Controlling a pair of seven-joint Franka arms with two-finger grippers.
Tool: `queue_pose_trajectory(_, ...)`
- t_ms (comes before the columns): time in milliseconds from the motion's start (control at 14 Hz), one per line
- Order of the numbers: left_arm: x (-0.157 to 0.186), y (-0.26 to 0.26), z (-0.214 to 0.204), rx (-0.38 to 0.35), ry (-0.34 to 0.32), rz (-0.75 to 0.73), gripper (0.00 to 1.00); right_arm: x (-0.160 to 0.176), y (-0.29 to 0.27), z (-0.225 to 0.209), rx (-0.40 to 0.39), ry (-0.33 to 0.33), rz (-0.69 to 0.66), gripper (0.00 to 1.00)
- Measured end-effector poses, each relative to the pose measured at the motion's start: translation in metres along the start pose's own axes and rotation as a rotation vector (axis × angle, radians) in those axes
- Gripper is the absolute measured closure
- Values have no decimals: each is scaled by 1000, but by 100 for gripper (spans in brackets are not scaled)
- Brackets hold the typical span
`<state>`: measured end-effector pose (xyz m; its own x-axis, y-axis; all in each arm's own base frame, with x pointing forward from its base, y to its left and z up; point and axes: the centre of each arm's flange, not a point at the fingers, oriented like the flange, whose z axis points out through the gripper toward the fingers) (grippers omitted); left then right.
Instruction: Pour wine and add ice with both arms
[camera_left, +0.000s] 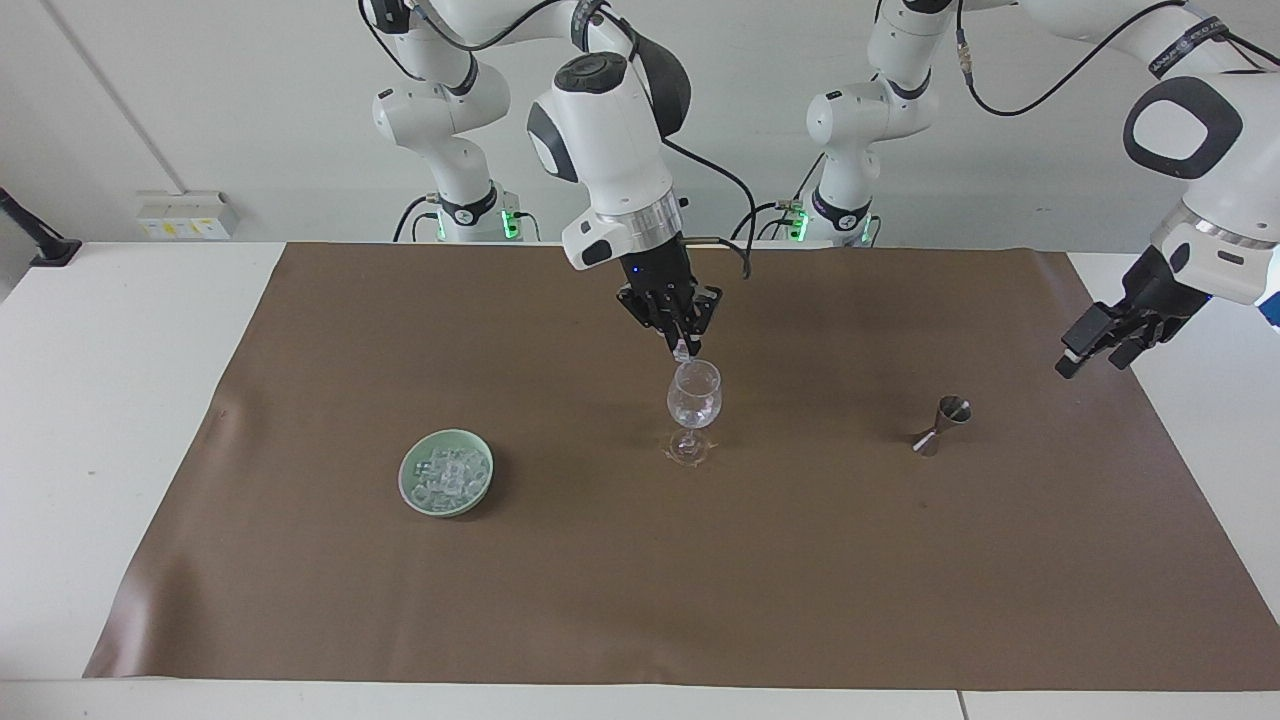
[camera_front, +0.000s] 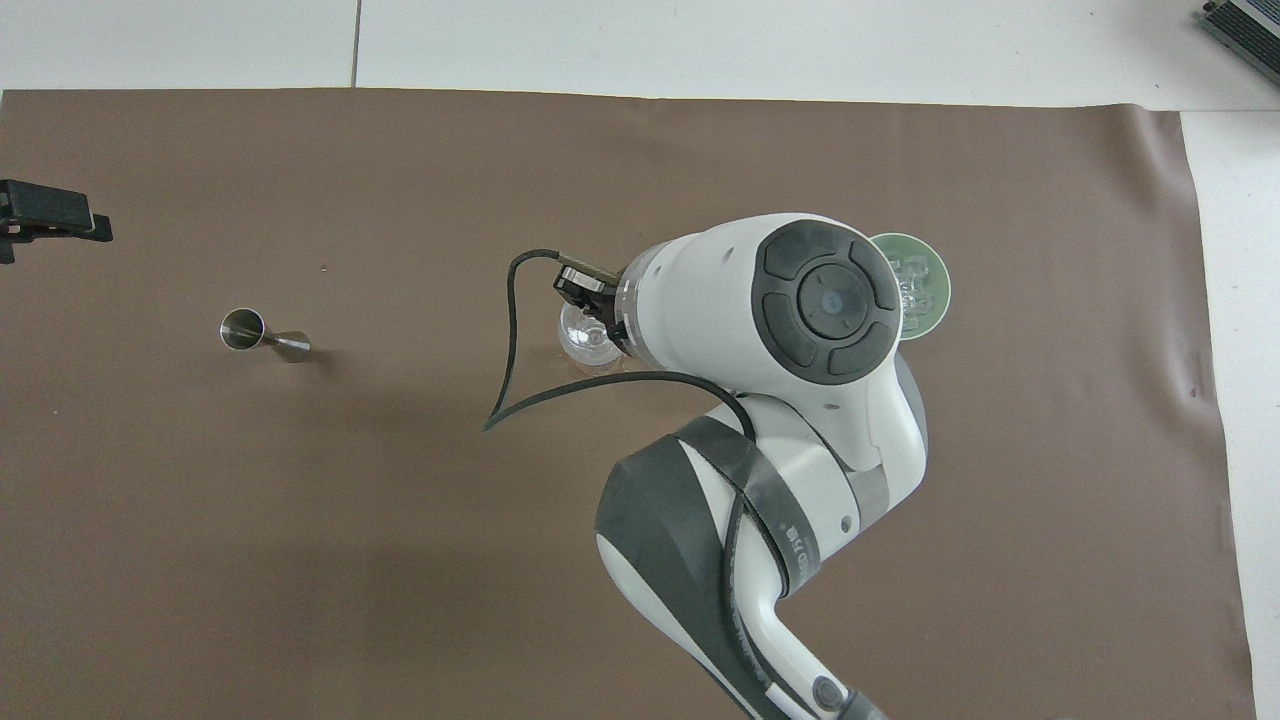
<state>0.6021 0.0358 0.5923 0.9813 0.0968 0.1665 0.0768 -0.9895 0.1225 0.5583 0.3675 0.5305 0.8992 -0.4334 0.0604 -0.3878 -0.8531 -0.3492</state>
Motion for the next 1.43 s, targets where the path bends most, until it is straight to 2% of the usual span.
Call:
queue_pose_trajectory(285,-23,39,-29,55,-38,128,0,-1,6,13,-20,-12,-28,75)
queue_pose_trajectory(571,-56,63,-69,60,-81,229,0,1,5,15,-8,-4,-27,75)
queue_pose_trajectory(856,-69,68,-61,62,-154,252,0,3,4,35,-2,-1,-24,75)
queue_pose_trajectory(1426,-72,67,-57,78,-177,285,0,-4,0,43,-2,-7,-36,75)
